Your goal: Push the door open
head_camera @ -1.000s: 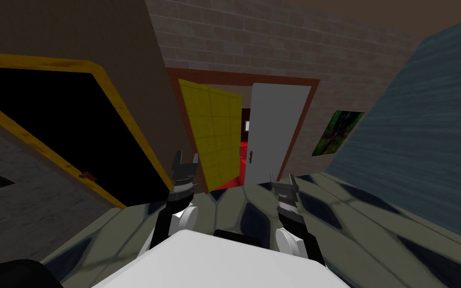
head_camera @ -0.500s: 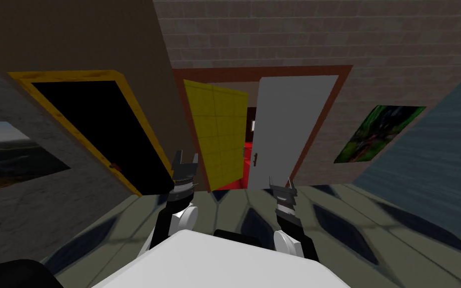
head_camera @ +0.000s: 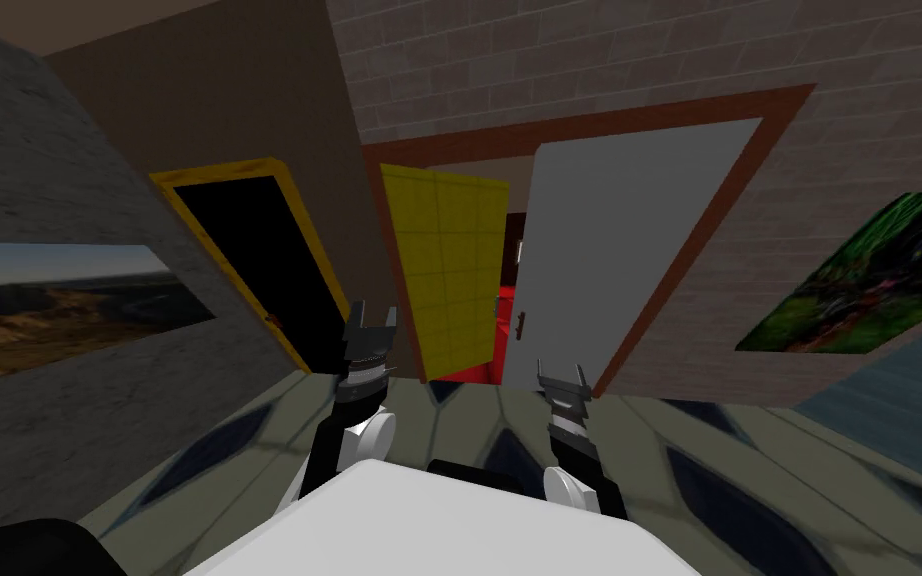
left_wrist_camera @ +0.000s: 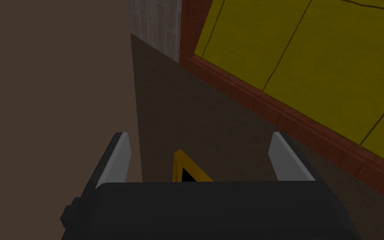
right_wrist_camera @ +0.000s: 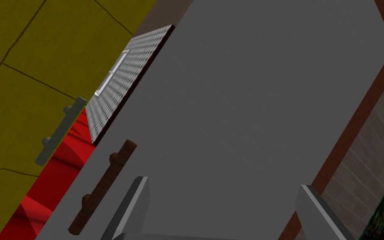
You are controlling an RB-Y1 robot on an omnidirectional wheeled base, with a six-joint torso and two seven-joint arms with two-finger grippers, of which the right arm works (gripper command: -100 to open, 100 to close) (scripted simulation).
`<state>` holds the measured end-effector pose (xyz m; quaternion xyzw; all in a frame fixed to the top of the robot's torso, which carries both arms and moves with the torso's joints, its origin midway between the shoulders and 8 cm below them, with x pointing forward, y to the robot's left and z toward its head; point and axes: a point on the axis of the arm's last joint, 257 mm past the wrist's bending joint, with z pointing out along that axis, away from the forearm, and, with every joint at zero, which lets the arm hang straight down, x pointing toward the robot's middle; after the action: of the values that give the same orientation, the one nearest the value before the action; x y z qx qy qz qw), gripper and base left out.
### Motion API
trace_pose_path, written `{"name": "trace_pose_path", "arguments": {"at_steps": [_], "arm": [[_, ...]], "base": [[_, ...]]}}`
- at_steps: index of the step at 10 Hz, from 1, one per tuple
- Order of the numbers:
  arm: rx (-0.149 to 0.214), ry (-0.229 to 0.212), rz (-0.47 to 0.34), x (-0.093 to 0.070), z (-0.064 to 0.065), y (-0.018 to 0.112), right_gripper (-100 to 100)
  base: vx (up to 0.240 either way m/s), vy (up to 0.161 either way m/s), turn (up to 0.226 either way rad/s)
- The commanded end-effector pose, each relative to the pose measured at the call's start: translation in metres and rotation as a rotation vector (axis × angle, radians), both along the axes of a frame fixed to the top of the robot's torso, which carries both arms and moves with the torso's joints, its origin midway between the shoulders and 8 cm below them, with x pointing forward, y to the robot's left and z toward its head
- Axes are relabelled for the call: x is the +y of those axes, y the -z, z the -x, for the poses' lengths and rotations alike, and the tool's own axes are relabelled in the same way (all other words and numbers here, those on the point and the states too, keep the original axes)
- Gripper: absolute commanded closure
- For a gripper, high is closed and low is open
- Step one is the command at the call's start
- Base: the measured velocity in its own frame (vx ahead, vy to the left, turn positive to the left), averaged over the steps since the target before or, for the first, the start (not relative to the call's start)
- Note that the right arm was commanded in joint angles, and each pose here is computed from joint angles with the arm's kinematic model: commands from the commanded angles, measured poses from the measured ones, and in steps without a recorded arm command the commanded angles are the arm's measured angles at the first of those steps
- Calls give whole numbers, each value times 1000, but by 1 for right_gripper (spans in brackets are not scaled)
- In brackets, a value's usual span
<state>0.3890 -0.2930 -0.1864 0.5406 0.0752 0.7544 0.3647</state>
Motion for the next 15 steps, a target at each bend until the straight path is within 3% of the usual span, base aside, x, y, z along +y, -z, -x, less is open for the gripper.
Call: {"name": "trace_pose_path", "arguments": {"at_steps": [1, 7, 12, 13, 15], "arm": [[9, -4, -60, -2, 0, 15, -100], [37, -2, -207, -8, 6, 56, -100], [64, 19, -358, -14, 16, 100, -100], [64, 19, -358, -14, 16, 100, -100], [72, 30, -407, -16, 21, 114, -100]], "base": [[95, -104, 297], [62, -111, 210], [63, -134, 257], [38, -106, 102], [36, -73, 154]]}}
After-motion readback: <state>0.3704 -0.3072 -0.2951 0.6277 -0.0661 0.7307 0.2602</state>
